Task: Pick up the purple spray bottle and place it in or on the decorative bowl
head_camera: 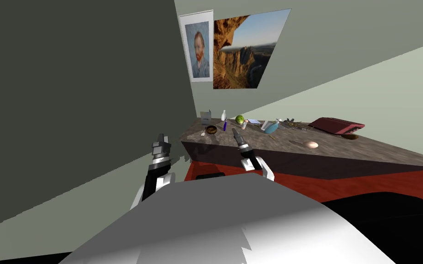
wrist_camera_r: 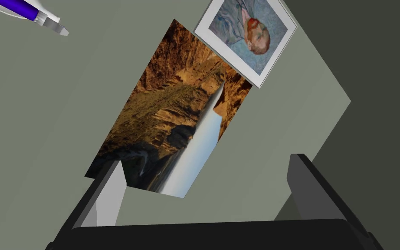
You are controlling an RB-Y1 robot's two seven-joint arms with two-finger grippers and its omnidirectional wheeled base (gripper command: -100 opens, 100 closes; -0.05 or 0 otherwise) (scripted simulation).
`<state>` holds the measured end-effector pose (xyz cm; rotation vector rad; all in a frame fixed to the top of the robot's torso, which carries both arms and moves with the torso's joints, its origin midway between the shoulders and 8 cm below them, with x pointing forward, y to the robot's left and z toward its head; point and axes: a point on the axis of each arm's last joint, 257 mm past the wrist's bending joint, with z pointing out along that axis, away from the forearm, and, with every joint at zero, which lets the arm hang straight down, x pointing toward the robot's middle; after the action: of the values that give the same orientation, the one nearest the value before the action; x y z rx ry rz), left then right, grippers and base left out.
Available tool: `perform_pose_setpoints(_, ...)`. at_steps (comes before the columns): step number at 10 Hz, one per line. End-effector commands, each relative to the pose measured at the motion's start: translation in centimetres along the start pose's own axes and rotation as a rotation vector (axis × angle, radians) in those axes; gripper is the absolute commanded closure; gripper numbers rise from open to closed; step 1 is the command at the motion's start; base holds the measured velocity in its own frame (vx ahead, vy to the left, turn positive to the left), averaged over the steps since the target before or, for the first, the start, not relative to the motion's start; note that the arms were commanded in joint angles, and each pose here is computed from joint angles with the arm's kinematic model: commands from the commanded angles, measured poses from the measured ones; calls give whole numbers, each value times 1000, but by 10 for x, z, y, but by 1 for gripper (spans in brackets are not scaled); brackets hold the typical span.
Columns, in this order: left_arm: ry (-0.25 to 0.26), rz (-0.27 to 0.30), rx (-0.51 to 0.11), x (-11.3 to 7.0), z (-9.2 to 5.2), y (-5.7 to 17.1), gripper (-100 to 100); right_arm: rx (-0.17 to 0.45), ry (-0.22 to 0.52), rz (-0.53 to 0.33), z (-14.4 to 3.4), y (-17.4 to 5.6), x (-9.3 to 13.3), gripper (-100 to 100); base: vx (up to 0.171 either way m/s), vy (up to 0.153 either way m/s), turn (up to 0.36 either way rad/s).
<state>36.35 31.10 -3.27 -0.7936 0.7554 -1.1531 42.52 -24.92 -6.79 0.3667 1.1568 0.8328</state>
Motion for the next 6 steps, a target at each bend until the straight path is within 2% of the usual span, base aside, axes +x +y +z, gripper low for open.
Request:
perform_pose_setpoints(1, 0, 0, 0, 0, 0, 0, 0, 27, 19, -32, 4, -11, 0, -100, -43, 91, 40)
perform_pose_setpoints(3, 0, 0, 0, 0, 0, 0, 0, 86, 70, -130, 8, -40, 8, -100, -43, 69, 141)
perform_pose_setpoints(4, 0, 0, 0, 0, 0, 0, 0, 95, 73, -130, 8, -42, 8, -100, -28, 63, 52)
perform_pose_setpoints(6, 0, 0, 0, 0, 0, 0, 0, 166, 120, -229, 9, -76, 11, -100, -30, 66, 148)
